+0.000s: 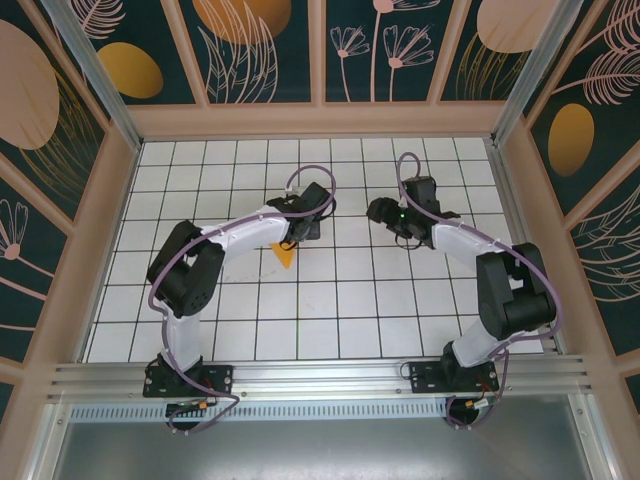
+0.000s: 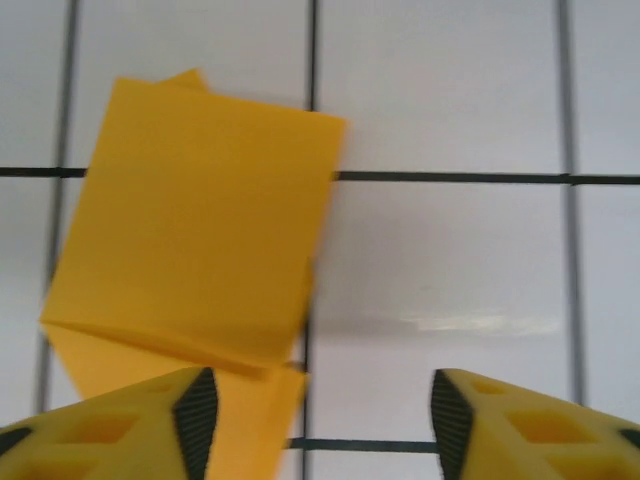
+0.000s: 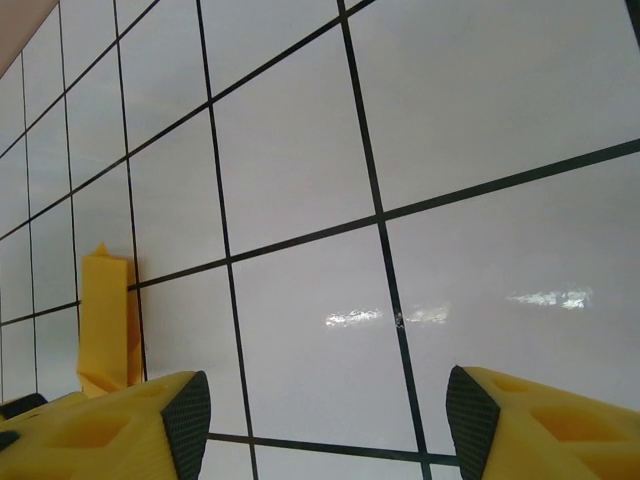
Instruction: Fold a paper plane with a square sheet of paper (pick it up from the middle)
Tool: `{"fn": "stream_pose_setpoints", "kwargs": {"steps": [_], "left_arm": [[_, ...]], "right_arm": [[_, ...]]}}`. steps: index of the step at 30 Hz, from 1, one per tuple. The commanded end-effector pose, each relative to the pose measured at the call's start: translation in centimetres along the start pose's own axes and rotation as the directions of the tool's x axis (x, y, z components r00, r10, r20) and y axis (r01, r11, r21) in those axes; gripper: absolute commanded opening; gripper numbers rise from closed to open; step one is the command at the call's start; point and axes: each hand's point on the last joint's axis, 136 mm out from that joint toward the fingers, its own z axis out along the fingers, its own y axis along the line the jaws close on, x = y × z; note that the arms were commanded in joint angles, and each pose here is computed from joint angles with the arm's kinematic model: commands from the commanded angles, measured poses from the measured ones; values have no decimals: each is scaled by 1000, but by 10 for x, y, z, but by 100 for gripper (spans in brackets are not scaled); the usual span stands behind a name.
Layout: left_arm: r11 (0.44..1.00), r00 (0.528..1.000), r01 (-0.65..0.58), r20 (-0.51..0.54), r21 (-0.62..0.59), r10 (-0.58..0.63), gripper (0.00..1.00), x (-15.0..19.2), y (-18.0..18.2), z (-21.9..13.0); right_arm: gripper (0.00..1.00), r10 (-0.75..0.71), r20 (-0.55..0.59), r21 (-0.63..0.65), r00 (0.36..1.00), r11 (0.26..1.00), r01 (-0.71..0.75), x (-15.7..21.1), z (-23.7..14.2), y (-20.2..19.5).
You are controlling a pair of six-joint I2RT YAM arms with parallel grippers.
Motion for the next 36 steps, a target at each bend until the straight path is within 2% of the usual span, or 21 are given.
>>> {"fn": "stream_pose_setpoints", "kwargs": {"steps": [1,5,10,15,19,27,32,34,36], "left_arm": [[983,998,43,44,180,-52,66,-24,-11,-21],[963,982,157,70,220,-177,72,-39,28,-32],[948,934,294,171,123,-312,89,-47,103,-49],[900,874,431,219,58,-433,95,-33,164,-54],[871,841,488,238,54,-486,97,-24,187,-57],[865,840,496,213,71,-499,98,-15,187,-51],[868,846,490,193,86,-497,98,-13,183,-47],[871,850,483,189,91,-491,98,-13,182,-47],[874,854,476,185,97,-486,98,-13,180,-47]], "right_arm": [[63,-12,-7,-59,1000,998,11,2,1,21],[53,-89,-84,-115,992,990,79,35,21,57],[35,-211,-223,-206,952,964,166,97,55,117],[29,-296,-303,-261,906,940,220,138,80,158],[29,-346,-355,-282,868,925,254,163,98,177],[29,-362,-435,-206,824,931,300,180,134,164],[28,-408,-488,-160,772,911,380,184,135,137],[28,-464,-523,-172,714,879,445,188,127,117],[28,-531,-573,-196,624,828,526,194,112,97]]}}
